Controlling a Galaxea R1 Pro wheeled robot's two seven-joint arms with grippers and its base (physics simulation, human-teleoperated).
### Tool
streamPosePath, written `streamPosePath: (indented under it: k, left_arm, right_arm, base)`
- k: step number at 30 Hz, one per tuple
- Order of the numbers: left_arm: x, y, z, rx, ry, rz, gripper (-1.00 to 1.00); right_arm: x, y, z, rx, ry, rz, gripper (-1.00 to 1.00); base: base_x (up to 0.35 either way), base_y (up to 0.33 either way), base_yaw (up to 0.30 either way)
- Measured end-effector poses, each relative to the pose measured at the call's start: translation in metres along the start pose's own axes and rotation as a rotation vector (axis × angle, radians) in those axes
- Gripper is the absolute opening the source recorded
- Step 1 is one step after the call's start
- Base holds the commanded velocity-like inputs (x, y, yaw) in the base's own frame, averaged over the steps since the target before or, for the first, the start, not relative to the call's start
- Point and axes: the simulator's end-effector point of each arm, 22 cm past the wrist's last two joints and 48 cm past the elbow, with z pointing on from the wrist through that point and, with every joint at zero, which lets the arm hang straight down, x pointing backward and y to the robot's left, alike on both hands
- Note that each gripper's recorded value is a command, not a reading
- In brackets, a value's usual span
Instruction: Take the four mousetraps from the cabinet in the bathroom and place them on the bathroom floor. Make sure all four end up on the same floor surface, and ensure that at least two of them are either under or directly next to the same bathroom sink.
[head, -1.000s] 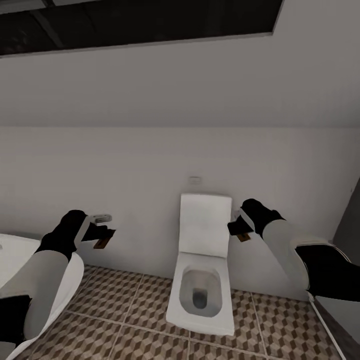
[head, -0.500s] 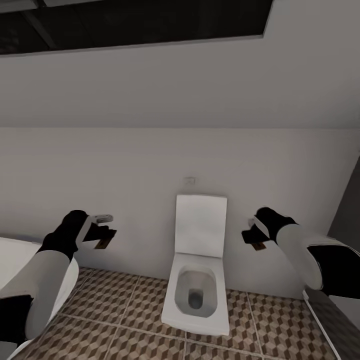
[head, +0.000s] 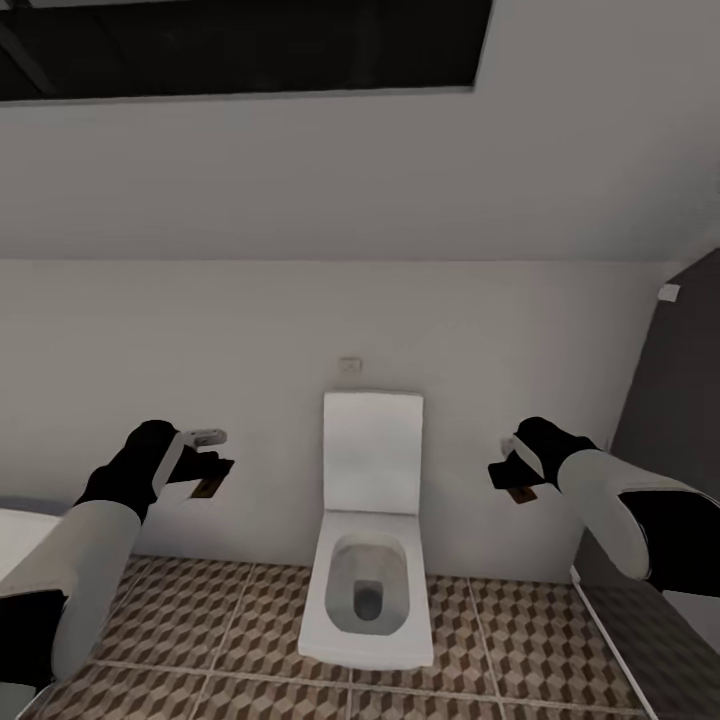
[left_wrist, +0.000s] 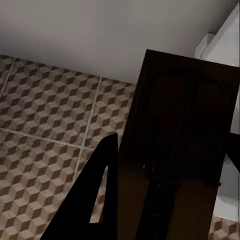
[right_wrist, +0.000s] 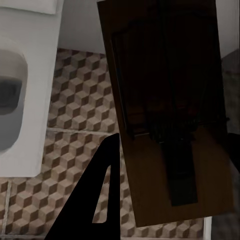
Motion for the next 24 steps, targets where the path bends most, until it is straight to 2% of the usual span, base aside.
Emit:
streamPosePath:
  k: [7, 12, 17, 24]
  left_arm:
    - [-0.002, 0.000, -0.003, 0.001, -0.009, 0.000, -1.00]
    - [-0.002, 0.000, -0.003, 0.002, -0.012, -0.002, -1.00]
    - [0.007, 0.001, 0.007, -0.001, -0.002, -0.002, -1.00]
    - [0.028, 0.010, 0.032, -0.013, -0.004, -0.004, -1.00]
  right_arm:
    - [-0.002, -0.001, -0.004, 0.000, -0.007, 0.003, -1.00]
    - [-0.002, -0.001, -0.006, 0.000, -0.009, 0.003, -1.00]
    - [-0.001, 0.000, -0.005, -0.002, -0.012, 0.001, -1.00]
    - [0.013, 0.013, 0.017, -0.017, -0.050, -0.024, -1.00]
  base:
    - [0.000, 0.000, -0.192]
    - [0.000, 0.000, -0.088]
    - [0.000, 0.000, -0.017]
    - [0.000, 0.000, -0.002]
